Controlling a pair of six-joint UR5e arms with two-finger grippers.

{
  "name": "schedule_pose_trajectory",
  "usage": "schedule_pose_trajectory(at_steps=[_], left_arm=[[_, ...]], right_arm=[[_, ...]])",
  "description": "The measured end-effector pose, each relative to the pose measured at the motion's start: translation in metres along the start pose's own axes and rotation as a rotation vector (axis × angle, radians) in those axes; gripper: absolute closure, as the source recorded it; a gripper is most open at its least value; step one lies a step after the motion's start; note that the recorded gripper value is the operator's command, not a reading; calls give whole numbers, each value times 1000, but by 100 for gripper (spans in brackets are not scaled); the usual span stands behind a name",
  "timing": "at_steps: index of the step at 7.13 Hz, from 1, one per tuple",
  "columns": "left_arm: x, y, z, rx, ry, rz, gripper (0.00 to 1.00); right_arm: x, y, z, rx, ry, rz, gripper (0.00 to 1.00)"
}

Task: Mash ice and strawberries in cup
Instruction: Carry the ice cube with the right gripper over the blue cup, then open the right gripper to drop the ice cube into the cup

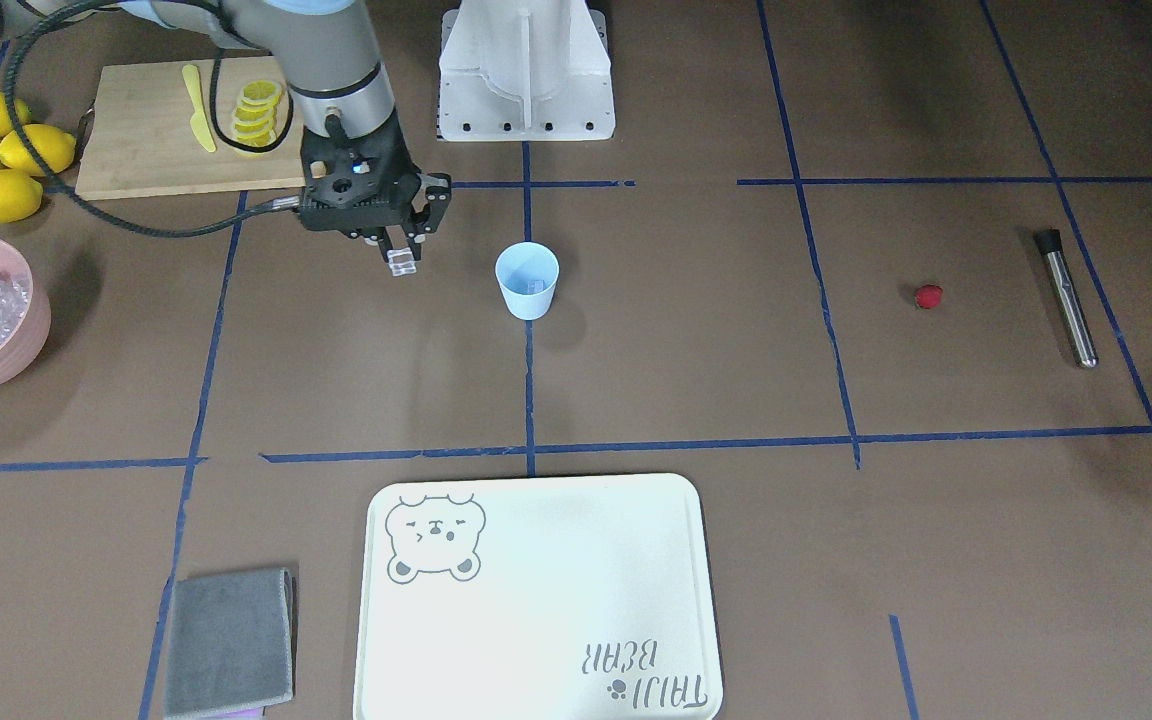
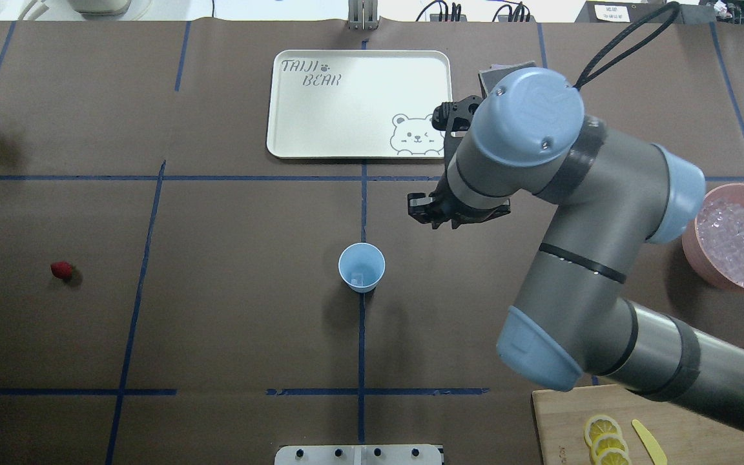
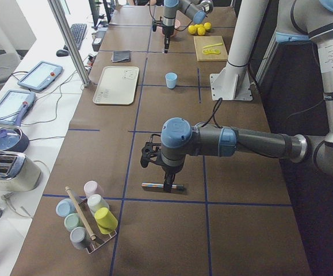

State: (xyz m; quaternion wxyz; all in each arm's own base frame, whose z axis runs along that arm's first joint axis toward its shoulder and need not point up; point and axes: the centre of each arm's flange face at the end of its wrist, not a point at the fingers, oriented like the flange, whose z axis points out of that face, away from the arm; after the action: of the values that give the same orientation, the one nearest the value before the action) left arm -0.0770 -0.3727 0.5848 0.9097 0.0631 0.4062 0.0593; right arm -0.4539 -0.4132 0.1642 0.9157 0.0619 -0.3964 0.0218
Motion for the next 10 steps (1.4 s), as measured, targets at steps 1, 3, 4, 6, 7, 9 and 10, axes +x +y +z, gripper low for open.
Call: schedule_pose_trajectory(at_steps=[1,3,4,6,7,9,10], left_arm=[[-1,1,1,-3,0,-3,0],[-3,5,3,-8,1,-9,0],[-3,6,3,-8,1,-10,0],[-3,6,4,-9,1,-10,0],[-4,6,4,-10,2,-11,0],[-4,6,5,-11,2,-13,0],[-5,6,5,-12,2,-13,0]], right_arm=[[-30,14,11,8,11,15,95],[-63,37,31,20,36,23,94],[-79,40,38,20,43,32,94],[-111,40,48,12,53,60,90],[-117,43,53,8,59,61,31],[-119,49,58,7,66,54,1],[-119,49,57,9,65,51,1]])
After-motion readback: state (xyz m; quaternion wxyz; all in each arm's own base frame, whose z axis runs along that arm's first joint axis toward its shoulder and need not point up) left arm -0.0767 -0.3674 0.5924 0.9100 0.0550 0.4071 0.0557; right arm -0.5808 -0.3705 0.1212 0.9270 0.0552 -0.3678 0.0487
